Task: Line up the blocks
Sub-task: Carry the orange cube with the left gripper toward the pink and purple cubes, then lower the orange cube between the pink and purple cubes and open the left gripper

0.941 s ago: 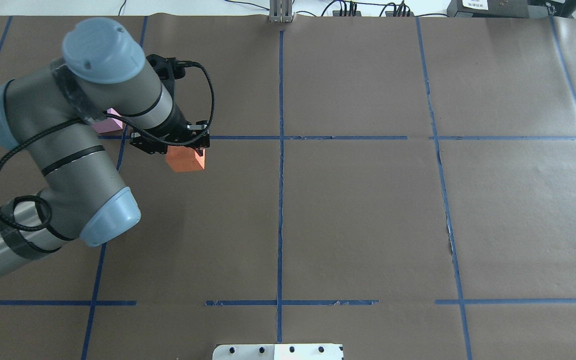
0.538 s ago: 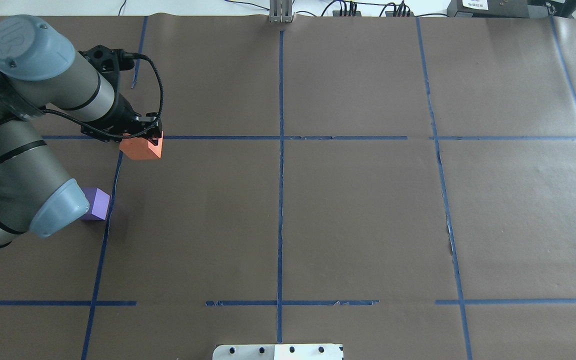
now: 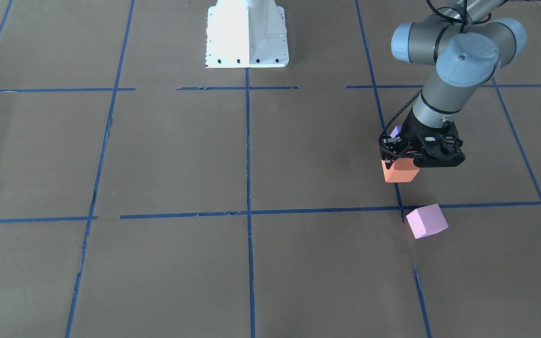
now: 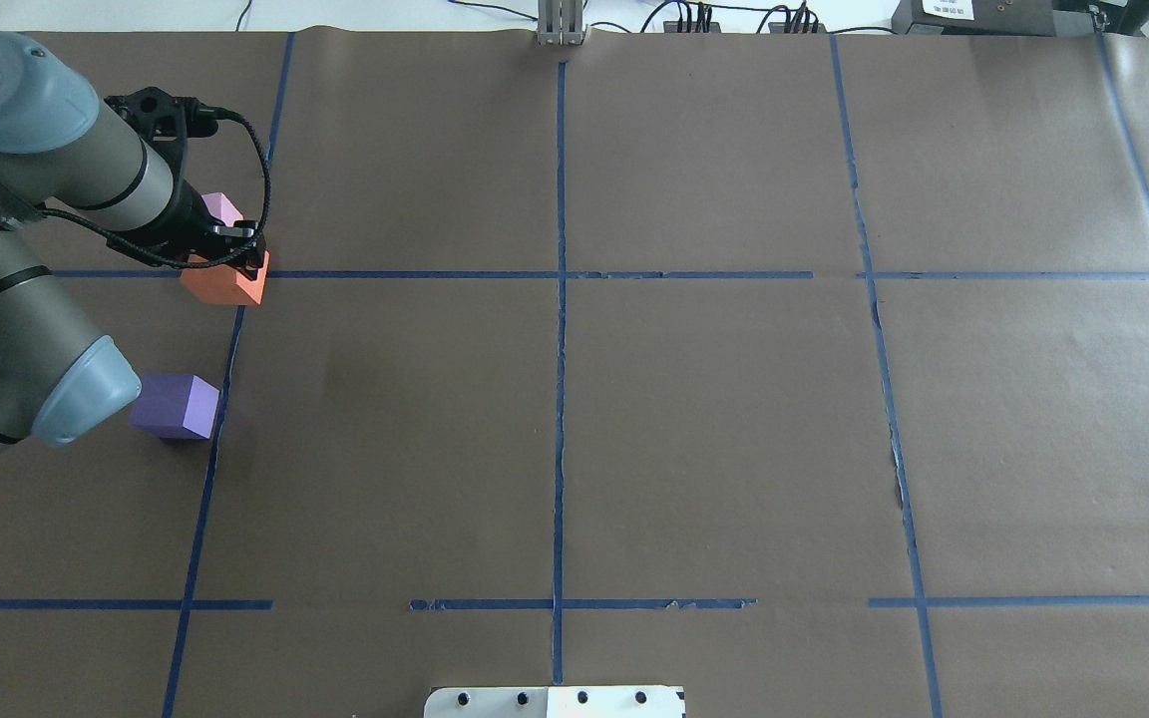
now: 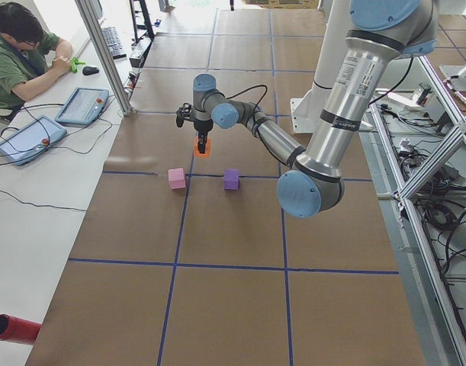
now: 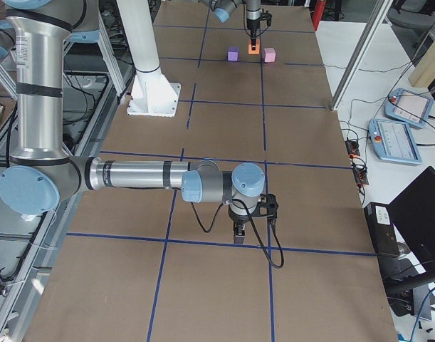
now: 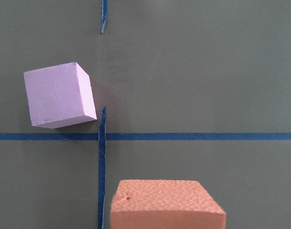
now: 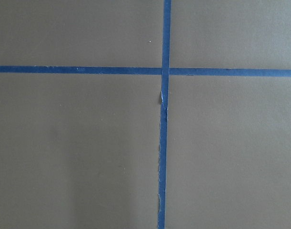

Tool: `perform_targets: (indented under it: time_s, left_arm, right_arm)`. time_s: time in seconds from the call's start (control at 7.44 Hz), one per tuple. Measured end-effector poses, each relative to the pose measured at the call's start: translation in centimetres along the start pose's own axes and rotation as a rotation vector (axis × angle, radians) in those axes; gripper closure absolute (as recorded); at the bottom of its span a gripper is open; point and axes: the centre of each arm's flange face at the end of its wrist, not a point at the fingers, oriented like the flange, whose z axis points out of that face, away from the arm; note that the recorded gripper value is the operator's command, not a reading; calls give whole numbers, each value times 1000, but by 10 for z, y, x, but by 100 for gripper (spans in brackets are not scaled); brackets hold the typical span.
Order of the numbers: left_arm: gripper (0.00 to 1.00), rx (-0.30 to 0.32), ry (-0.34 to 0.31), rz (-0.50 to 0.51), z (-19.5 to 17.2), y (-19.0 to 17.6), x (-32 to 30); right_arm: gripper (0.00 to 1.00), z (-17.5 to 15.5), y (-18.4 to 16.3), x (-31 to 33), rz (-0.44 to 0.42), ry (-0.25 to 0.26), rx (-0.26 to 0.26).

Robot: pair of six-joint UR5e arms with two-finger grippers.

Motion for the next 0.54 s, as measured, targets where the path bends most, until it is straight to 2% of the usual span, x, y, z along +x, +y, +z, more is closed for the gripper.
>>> perform_targets:
  time_s: [0.54]
  left_arm:
    - [100, -33, -41, -20, 34, -5, -36]
  right_arm:
    - [0, 0, 0, 0, 0, 0, 0]
